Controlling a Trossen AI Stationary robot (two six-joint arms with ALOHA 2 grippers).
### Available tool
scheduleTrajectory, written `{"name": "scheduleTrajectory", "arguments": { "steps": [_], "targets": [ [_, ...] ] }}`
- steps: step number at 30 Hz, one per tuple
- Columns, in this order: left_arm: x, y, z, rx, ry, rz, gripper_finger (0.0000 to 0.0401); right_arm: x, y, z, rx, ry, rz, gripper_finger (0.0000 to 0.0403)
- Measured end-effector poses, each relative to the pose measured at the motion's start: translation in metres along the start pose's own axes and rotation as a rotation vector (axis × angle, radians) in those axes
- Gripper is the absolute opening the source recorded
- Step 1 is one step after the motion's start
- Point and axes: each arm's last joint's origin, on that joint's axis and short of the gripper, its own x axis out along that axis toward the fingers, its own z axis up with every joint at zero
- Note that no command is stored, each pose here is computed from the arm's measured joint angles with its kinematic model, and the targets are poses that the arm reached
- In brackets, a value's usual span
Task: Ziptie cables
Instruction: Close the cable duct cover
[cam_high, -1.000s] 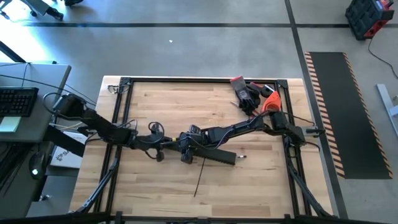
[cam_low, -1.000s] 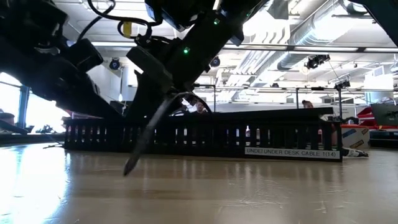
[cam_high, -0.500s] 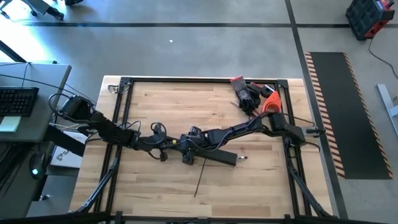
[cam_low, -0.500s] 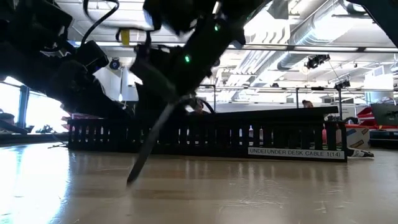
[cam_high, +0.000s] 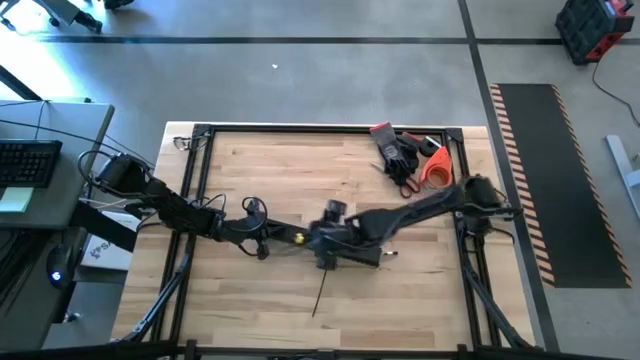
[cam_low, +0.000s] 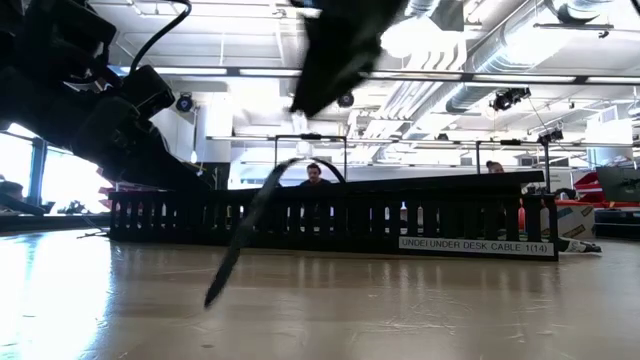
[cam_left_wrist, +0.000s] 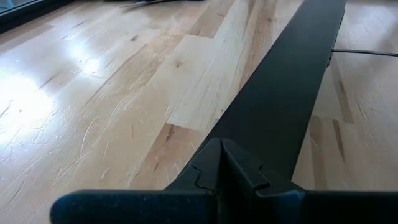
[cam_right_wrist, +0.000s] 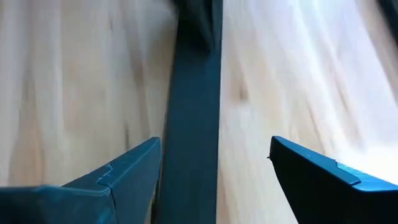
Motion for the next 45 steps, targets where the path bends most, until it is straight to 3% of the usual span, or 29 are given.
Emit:
{"name": "scheduleTrajectory", "arguments": {
  "steps": [7, 12, 17, 24, 26, 30, 36, 41, 45],
  "targets": [
    [-0.003, -0.001, 0.005, 0.024, -0.019, -0.023, 0.0, -0.036, 0.015, -0.054, 0.115, 0.04, 0.025, 0.0279],
    [-0.007, -0.005, 0.021, 0.072, -0.074, -0.071, 0.0, -0.024, 0.028, -0.09, 0.15, 0.008, 0.082, 0.0279],
    [-0.008, -0.016, 0.046, 0.101, -0.16, -0.143, 0.0, -0.012, 0.028, -0.103, 0.132, -0.048, 0.133, 0.0279],
    [0.005, -0.027, 0.074, 0.169, -0.177, -0.175, 0.0, -0.003, 0.011, -0.088, 0.083, -0.107, 0.127, 0.028],
    [0.01, -0.029, 0.077, 0.184, -0.176, -0.184, 0.0, 0.001, 0.002, -0.084, 0.088, -0.096, 0.175, 0.0285],
    [0.019, -0.029, 0.076, 0.205, -0.144, -0.187, 0.0, 0.012, -0.011, -0.082, 0.092, -0.046, 0.29, 0.03],
    [0.029, -0.027, 0.067, 0.213, -0.101, -0.175, 0.0, 0.012, -0.019, -0.072, 0.023, -0.122, 0.196, 0.0305],
    [0.033, -0.027, 0.064, 0.218, -0.086, -0.169, 0.0, 0.01, -0.015, -0.066, 0.026, -0.178, 0.281, 0.0305],
    [0.034, -0.027, 0.064, 0.219, -0.087, -0.169, 0.0, 0.01, -0.019, -0.064, 0.052, -0.185, 0.275, 0.0308]
  ]
}}
